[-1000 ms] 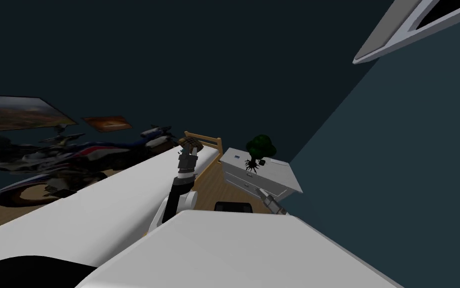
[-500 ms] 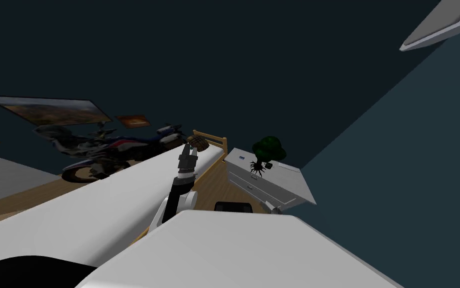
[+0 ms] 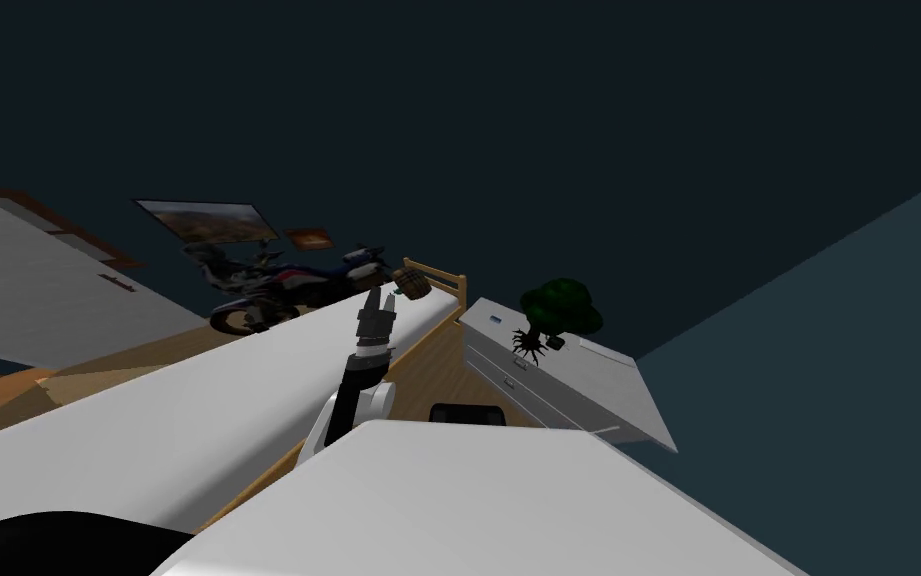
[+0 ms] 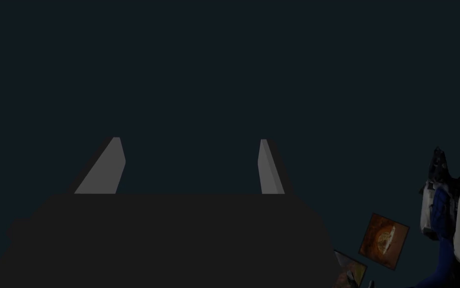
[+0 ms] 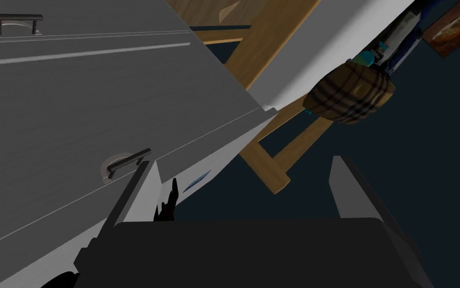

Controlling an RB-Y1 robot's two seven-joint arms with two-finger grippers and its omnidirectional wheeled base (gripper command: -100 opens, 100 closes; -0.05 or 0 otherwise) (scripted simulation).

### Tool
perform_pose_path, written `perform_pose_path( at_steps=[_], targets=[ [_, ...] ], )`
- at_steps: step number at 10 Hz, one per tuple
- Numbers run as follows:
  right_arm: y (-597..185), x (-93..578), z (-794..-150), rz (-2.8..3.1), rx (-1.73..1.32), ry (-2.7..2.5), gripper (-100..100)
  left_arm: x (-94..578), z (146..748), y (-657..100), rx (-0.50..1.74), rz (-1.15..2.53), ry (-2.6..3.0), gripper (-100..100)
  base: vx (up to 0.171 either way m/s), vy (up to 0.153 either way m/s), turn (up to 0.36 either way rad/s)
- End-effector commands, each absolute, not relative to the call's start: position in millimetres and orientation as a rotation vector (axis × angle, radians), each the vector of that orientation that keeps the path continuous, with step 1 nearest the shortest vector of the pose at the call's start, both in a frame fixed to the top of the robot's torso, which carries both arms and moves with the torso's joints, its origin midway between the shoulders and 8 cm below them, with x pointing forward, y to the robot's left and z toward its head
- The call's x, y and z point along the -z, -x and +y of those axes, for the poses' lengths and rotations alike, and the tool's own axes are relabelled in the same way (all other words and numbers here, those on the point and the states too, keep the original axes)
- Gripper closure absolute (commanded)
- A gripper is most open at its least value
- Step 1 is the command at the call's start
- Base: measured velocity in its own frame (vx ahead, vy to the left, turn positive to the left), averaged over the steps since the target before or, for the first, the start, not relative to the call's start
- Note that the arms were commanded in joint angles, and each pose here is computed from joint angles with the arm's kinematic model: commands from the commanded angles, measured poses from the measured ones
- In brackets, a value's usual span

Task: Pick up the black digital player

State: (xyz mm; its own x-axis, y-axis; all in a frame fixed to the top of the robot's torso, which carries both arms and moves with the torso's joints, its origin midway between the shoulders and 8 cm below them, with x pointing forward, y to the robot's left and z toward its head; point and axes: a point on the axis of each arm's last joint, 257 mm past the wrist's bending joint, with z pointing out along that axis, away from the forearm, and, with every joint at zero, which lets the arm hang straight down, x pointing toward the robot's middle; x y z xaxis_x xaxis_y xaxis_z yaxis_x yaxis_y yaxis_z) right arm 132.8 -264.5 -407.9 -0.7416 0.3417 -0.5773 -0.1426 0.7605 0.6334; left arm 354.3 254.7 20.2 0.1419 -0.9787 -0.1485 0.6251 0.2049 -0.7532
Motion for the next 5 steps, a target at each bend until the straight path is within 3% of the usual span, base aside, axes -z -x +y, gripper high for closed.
perform_pose_path(
  at_steps=[1, 2, 5],
  targets=[
    [-119, 421, -280, 2.297, -0.850, -0.125, -100, -20, 255, -354, 1.265, 0.722, 0.605, 0, 0.034, -0.013, 0.166],
    [-118, 422, -282, 2.300, -0.846, -0.126, -100, -20, 255, -354, 1.264, 0.722, 0.605, 0, 0.016, -0.007, -0.013],
    [-41, 454, -343, 2.538, -0.707, -0.029, -100, -20, 255, -354, 1.265, 0.722, 0.605, 0, 0.068, -0.016, 0.390]
  ],
)
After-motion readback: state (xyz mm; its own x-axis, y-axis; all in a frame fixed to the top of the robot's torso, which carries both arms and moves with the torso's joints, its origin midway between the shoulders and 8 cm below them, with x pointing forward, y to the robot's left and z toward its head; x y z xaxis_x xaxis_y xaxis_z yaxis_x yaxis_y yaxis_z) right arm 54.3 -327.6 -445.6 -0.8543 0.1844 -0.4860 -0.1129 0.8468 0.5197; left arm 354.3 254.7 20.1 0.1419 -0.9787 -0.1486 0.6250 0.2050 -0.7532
